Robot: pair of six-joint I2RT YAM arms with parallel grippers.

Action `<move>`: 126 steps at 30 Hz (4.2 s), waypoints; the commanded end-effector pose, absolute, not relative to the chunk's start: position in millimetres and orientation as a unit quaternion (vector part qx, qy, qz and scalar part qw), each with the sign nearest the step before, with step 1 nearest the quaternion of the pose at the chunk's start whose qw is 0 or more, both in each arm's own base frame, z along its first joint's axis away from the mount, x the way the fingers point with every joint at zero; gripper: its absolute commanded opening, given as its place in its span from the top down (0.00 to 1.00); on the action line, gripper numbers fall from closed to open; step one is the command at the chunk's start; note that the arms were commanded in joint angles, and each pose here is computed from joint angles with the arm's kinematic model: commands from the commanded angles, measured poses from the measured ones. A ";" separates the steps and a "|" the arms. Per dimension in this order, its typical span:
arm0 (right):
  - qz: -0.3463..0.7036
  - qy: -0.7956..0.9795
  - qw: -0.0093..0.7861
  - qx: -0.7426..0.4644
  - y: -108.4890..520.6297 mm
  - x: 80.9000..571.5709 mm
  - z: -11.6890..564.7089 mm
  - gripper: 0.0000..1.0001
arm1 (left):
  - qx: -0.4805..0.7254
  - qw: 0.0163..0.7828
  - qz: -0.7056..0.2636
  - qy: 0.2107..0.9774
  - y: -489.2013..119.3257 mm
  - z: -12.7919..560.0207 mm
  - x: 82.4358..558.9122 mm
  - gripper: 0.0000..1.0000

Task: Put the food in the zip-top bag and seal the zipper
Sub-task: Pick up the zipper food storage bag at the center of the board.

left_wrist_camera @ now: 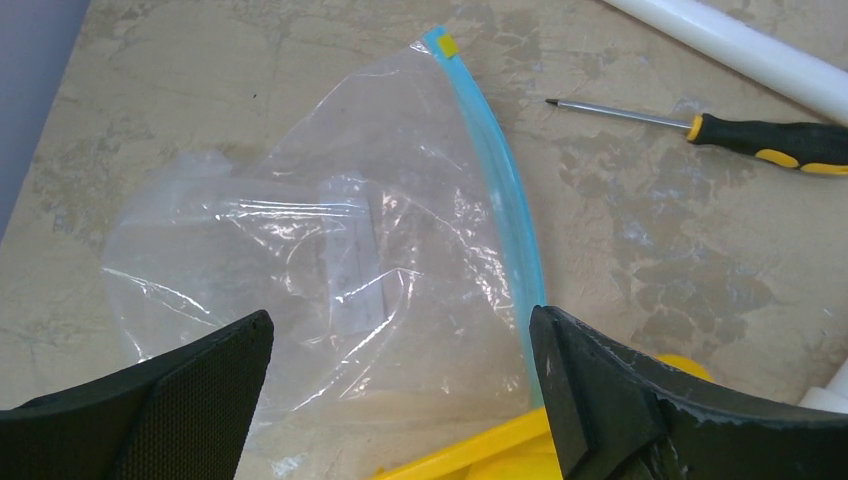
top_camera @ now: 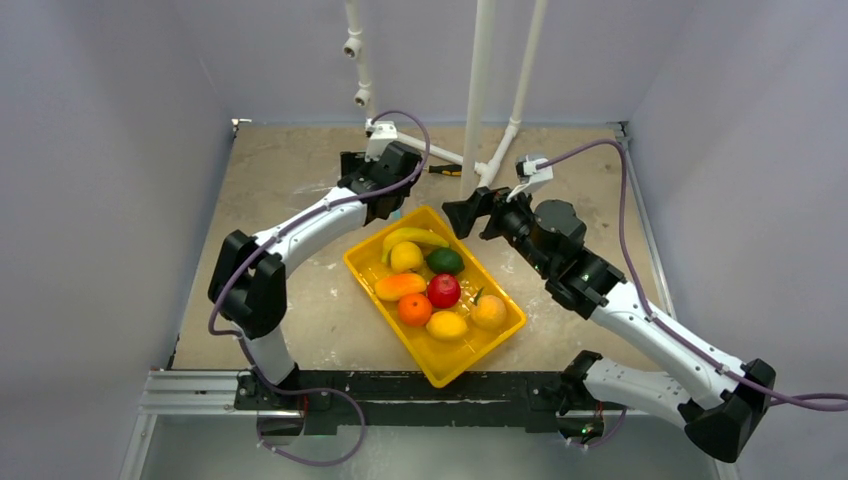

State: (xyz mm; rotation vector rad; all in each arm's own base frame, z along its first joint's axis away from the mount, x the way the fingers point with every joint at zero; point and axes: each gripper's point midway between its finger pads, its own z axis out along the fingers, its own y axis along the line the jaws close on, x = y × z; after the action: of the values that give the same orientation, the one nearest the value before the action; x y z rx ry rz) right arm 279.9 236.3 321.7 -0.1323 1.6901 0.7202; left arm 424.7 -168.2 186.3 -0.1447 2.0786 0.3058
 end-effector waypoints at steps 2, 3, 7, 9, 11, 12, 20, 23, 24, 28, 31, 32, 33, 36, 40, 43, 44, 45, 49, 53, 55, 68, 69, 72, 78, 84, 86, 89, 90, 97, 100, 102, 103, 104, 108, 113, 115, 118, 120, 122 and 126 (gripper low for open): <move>0.333 0.716 0.610 -0.060 238.1 274.3 330.7 0.01 | -0.119 0.508 0.143 0.841 -163.6 190.8 437.6 0.01; 0.333 0.716 0.610 -0.061 238.2 273.8 330.6 0.01 | -0.124 0.506 0.149 0.841 -163.1 188.2 438.8 0.01; 0.337 0.714 0.610 -0.064 238.2 271.4 332.0 0.01 | -0.136 0.486 0.184 0.843 -163.5 171.9 447.5 0.01; 0.339 0.712 0.611 -0.066 238.2 270.2 333.8 0.01 | -0.137 0.480 0.197 0.844 -165.0 166.4 452.7 0.01; 0.341 0.711 0.611 -0.068 238.3 269.3 334.8 0.01 | -0.135 0.473 0.205 0.846 -166.0 159.0 457.1 0.01; 0.342 0.711 0.611 -0.069 238.4 268.5 335.2 0.01 | -0.136 0.469 0.207 0.848 -165.8 154.6 459.5 0.01; 0.342 0.711 0.610 -0.070 236.1 265.5 335.7 0.01 | -0.148 0.451 0.210 0.855 -156.2 130.2 474.5 0.01; 0.343 0.711 0.610 -0.071 236.7 265.4 335.7 0.01 | -0.151 0.441 0.207 0.860 -152.0 120.4 479.3 0.01; 0.342 0.711 0.610 -0.072 237.0 265.5 334.9 0.01 | -0.152 0.439 0.207 0.861 -150.9 117.5 480.8 0.01; 0.342 0.712 0.609 -0.073 238.9 267.5 333.4 0.01 | -0.141 0.435 0.207 0.865 -152.1 109.5 483.5 0.01; 0.342 0.713 0.607 -0.076 241.9 269.5 331.5 0.01 | -0.133 0.426 0.212 0.869 -150.9 100.5 482.5 0.01; 0.343 0.714 0.606 -0.078 243.2 269.8 330.3 0.01 | -0.131 0.423 0.213 0.871 -150.4 97.1 482.1 0.01; 0.342 0.715 0.605 -0.078 243.9 270.5 328.7 0.01 | -0.129 0.420 0.212 0.873 -149.4 93.6 481.7 0.01; 0.338 0.718 0.603 -0.079 244.8 272.7 326.0 0.01 | -0.126 0.412 0.205 0.879 -146.0 83.3 480.4 0.06; 0.337 0.719 0.603 -0.080 245.8 273.5 325.5 0.01 | -0.126 0.403 0.190 0.887 -141.8 70.9 478.0 0.16; 0.335 0.719 0.603 -0.080 245.4 274.0 325.3 0.01 | -0.123 0.396 0.185 0.891 -139.1 62.4 475.1 0.26; 0.335 0.719 0.604 -0.079 245.0 274.3 325.4 0.01 | -0.123 0.395 0.182 0.892 -139.0 60.2 474.9 0.30; 0.334 0.719 0.604 -0.078 244.7 274.6 326.0 0.01 | -0.122 0.393 0.179 0.894 -138.5 58.1 473.9 0.34; 0.335 0.719 0.603 -0.078 244.8 274.1 325.9 0.01 | -0.120 0.391 0.171 0.896 -138.7 56.2 473.1 0.51; 0.336 0.719 0.604 -0.076 244.6 274.1 326.6 0.01 | -0.116 0.392 0.173 0.896 -137.8 56.5 472.3 0.73; 0.338 0.719 0.603 -0.077 245.5 273.6 327.3 0.01 | -0.113 0.392 0.176 0.896 -136.3 57.0 471.3 0.85; 0.343 0.719 0.600 -0.074 246.1 272.2 328.6 0.01 | -0.114 0.440 0.169 0.875 -124.6 99.4 465.2 1.00; 0.344 0.719 0.600 -0.074 246.1 272.1 329.1 0.01 | -0.114 0.445 0.167 0.873 -123.2 105.4 463.4 1.00; 0.347 0.718 0.599 -0.073 247.0 272.0 329.6 0.01 | -0.113 0.451 0.163 0.870 -121.7 115.8 459.8 1.00; 0.350 0.717 0.598 -0.075 248.3 271.3 331.6 0.01 | -0.114 0.466 0.143 0.866 -119.6 136.1 449.7 1.00; 0.360 0.711 0.599 -0.078 251.1 270.2 335.9 0.01 | -0.111 0.479 0.120 0.862 -118.9 158.2 439.5 1.00; 0.363 0.711 0.597 -0.079 253.6 270.4 335.2 0.01 | -0.111 0.484 0.115 0.860 -117.2 166.6 435.1 1.00; 0.367 0.710 0.595 -0.082 257.1 271.4 334.2 0.01 | -0.108 0.490 0.107 0.858 -115.6 177.7 429.1 1.00; 0.370 0.709 0.595 -0.082 258.3 271.7 334.5 0.01 | -0.106 0.491 0.104 0.859 -115.3 180.2 426.9 1.00; 0.390 0.709 0.581 -0.090 275.5 276.7 329.2 0.01 | -0.098 0.491 0.075 0.862 -115.5 196.3 409.2 1.00; 0.398 0.709 0.575 -0.091 283.3 280.2 325.7 0.02 | -0.093 0.487 0.056 0.867 -118.5 197.2 400.9 1.00; 0.403 0.710 0.570 -0.092 289.2 283.3 322.4 0.03 | -0.088 0.483 0.041 0.870 -121.9 197.0 395.6 1.00; 0.405 0.711 0.568 -0.092 292.1 285.4 320.6 0.04 | -0.087 0.481 0.034 0.872 -123.4 195.7 393.1 1.00; 0.404 0.713 0.566 -0.091 295.0 288.2 318.2 0.05 | -0.086 0.477 0.030 0.874 -124.0 194.0 390.0 1.00; 0.415 0.716 0.553 -0.101 310.3 294.4 310.9 0.08 | -0.085 0.467 0.010 0.880 -125.6 187.8 375.9 1.00; 0.416 0.731 0.531 -0.105 330.2 305.2 288.5 0.12 | -0.083 0.466 -0.013 0.881 -129.3 188.2 362.4 1.00; 0.420 0.734 0.523 -0.107 339.1 307.2 281.8 0.13 | -0.083 0.467 -0.018 0.880 -129.4 188.6 358.3 1.00; 0.421 0.741 0.512 -0.106 351.4 312.6 270.1 0.15 | -0.082 0.466 -0.027 0.880 -130.0 188.6 353.1 1.00; 0.422 0.745 0.506 -0.104 360.2 315.7 265.3 0.16 | -0.082 0.467 -0.030 0.880 -129.7 188.5 350.8 1.00; 0.424 0.748 0.500 -0.104 369.3 318.0 260.7 0.17 | -0.079 0.466 -0.031 0.881 -129.4 187.6 348.7 1.00; 0.424 0.754 0.492 -0.099 384.7 323.7 252.1 0.18 | -0.077 0.466 -0.033 0.881 -128.7 188.0 346.1 1.00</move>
State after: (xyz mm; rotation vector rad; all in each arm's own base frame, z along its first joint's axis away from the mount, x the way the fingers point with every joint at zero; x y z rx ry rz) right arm 316.8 363.6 217.6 -0.2650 1.9201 0.9552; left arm 348.6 -124.0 178.0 -0.1824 2.1919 -0.0281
